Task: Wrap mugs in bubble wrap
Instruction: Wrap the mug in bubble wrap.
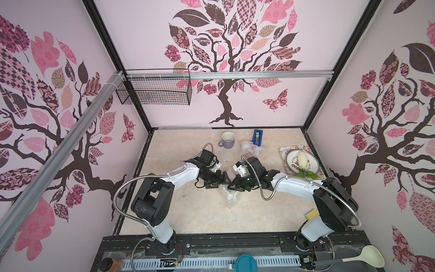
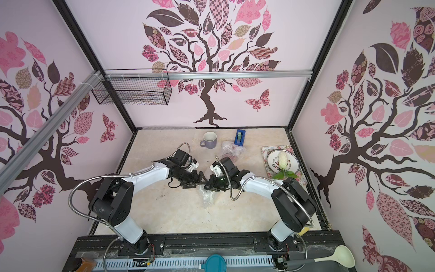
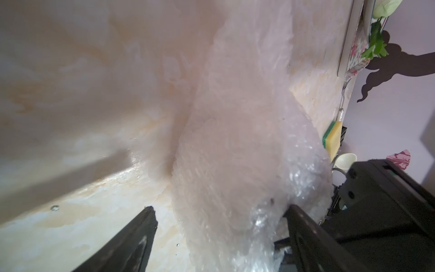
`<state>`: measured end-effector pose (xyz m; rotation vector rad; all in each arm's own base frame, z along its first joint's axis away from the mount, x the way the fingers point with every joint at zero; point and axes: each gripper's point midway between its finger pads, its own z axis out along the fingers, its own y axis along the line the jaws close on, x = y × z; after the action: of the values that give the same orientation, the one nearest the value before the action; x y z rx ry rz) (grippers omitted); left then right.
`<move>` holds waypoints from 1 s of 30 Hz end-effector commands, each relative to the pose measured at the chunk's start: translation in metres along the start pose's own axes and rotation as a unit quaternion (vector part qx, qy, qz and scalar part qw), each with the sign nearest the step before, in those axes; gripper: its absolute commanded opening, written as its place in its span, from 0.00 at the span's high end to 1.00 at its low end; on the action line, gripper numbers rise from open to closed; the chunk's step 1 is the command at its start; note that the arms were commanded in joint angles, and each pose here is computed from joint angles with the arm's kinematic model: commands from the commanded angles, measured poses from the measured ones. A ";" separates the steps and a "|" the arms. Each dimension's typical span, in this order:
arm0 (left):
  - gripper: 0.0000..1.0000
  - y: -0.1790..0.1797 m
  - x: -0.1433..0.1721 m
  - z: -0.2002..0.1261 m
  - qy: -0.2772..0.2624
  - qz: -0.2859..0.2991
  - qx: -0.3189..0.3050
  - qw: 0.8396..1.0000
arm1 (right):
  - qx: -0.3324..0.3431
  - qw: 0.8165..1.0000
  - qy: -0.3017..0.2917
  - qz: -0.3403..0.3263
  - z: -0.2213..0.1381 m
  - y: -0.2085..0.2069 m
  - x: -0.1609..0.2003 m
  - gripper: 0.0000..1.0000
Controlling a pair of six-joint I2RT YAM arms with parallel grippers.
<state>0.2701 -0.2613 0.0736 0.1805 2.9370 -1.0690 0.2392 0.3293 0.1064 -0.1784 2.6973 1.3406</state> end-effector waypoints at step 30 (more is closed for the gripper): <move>0.21 0.008 0.013 0.026 0.051 0.033 -0.002 0.998 | 0.075 0.987 -0.135 -0.038 -0.128 0.019 -0.050 0.39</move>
<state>0.2591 -0.2699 0.0537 0.3015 2.9755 -1.1059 0.2764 0.2530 0.2268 -0.0348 2.4170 1.2025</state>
